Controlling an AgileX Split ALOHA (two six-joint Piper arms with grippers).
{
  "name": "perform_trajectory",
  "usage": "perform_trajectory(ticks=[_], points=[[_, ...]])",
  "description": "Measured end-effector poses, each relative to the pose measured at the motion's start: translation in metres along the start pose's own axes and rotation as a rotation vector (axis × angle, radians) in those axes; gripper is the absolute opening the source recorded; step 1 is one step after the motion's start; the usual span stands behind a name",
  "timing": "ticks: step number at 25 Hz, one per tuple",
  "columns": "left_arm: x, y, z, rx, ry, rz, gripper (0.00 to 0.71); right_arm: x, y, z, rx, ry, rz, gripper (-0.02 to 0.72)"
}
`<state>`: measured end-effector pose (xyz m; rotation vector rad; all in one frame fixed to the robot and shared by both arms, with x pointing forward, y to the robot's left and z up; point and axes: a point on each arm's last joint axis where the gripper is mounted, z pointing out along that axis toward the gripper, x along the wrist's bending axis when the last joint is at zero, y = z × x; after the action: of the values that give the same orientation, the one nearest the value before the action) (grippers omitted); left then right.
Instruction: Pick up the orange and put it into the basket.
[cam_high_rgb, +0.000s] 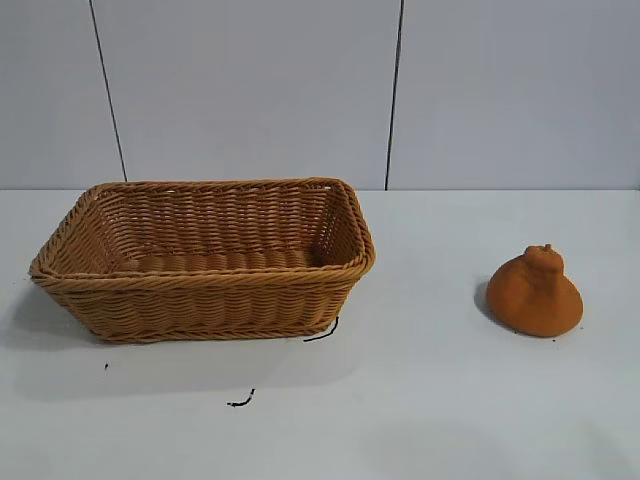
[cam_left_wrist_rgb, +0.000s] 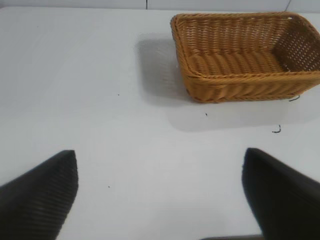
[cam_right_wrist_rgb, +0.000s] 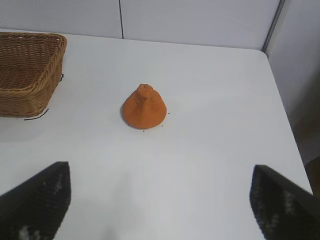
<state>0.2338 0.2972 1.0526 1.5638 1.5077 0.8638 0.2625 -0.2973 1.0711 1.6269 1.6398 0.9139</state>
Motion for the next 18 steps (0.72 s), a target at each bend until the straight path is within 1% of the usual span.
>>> perform_trajectory(ticks=[5,9,12,16,18], points=[[0.000,0.000,0.000,0.001,0.000,0.000,0.639,0.001,0.051,0.038,0.221,-0.008,0.011,0.696],[0.000,0.000,0.000,0.001,0.000,0.000,0.639,0.003,0.089,0.080,0.351,-0.003,0.032,0.696],[0.000,0.000,0.000,0.001,0.000,0.000,0.639,0.006,0.112,0.124,0.445,0.009,0.054,0.696],[0.000,0.000,0.000,0.001,0.000,0.000,0.639,0.010,0.136,0.184,0.534,0.036,0.080,0.696],[0.000,0.000,0.000,0.001,0.000,0.000,0.639,0.011,0.141,0.217,0.588,0.048,0.089,0.696]])
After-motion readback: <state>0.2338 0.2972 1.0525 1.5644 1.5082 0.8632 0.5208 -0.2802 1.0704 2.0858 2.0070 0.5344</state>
